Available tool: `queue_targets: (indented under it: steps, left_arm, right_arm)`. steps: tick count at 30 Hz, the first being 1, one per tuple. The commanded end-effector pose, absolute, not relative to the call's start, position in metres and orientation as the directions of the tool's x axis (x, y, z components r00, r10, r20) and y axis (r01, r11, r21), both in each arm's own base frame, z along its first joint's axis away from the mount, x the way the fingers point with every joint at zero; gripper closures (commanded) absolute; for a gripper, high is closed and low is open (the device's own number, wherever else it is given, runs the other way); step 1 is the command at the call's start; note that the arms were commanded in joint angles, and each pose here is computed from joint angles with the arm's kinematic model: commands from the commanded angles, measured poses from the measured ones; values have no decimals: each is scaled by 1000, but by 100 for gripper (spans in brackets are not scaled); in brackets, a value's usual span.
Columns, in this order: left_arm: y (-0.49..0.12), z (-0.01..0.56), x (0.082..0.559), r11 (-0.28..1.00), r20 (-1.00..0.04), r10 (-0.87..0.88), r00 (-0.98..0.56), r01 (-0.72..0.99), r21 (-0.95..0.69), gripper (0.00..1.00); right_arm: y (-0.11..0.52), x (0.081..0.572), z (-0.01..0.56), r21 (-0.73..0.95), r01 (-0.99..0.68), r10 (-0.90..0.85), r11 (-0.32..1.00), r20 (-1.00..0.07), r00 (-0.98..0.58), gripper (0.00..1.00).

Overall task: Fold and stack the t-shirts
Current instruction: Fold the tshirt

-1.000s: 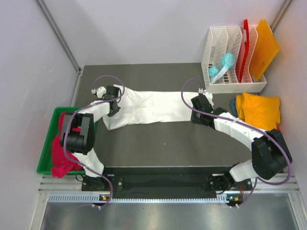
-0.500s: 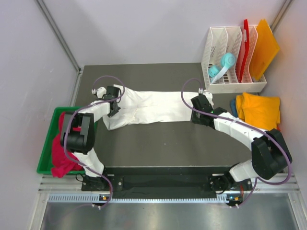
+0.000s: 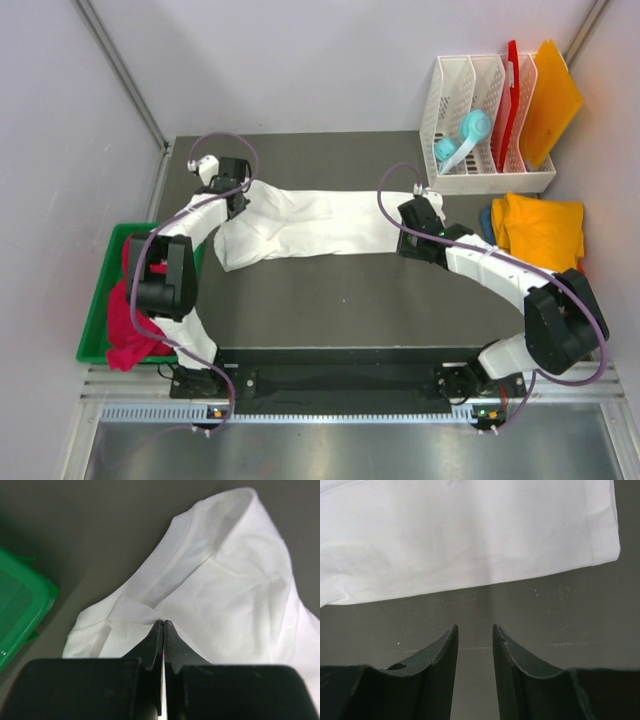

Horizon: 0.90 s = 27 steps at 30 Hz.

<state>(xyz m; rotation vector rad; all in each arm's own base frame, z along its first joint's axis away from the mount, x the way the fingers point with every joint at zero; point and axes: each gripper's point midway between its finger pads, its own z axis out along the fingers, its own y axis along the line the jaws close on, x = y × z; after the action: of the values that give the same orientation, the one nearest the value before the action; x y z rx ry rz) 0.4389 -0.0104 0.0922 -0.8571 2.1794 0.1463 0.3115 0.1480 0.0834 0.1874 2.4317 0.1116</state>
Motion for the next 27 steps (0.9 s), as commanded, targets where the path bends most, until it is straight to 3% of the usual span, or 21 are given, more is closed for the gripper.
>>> queue_targets:
  steps: [1,11,13,14,16,17,18,21,27]
  left_arm:
    - [-11,96,462,778,-725,-502,-472,-613,-139,100]
    - [-16,82,499,804,-725,-460,-512,-587,-95,97]
    - [-16,79,502,804,-721,-456,-522,-589,-82,83]
    - [-16,80,502,802,-720,-458,-522,-592,-81,64]
    - [-16,87,498,802,-729,-463,-505,-589,-101,34]
    - [-16,95,499,797,-743,-470,-476,-591,-125,7]
    - [-15,104,492,793,-750,-473,-462,-594,-134,1]
    - [-16,130,479,779,-760,-503,-411,-596,-194,1]
    - [-36,115,426,792,-717,-526,-457,-570,-219,5]
  right_arm:
    - [150,313,82,140,100,167,985,-645,-746,66]
    - [145,306,77,122,108,161,987,-635,-755,66]
    - [144,305,78,121,106,160,987,-635,-756,66]
    - [144,305,77,120,107,159,987,-634,-757,66]
    - [145,306,79,123,103,159,987,-635,-756,66]
    - [145,306,80,124,104,160,987,-638,-754,66]
    - [146,307,82,127,100,159,987,-641,-751,66]
    - [152,311,87,149,71,152,986,-652,-743,66]
    - [180,326,100,238,-6,157,971,-662,-733,75]
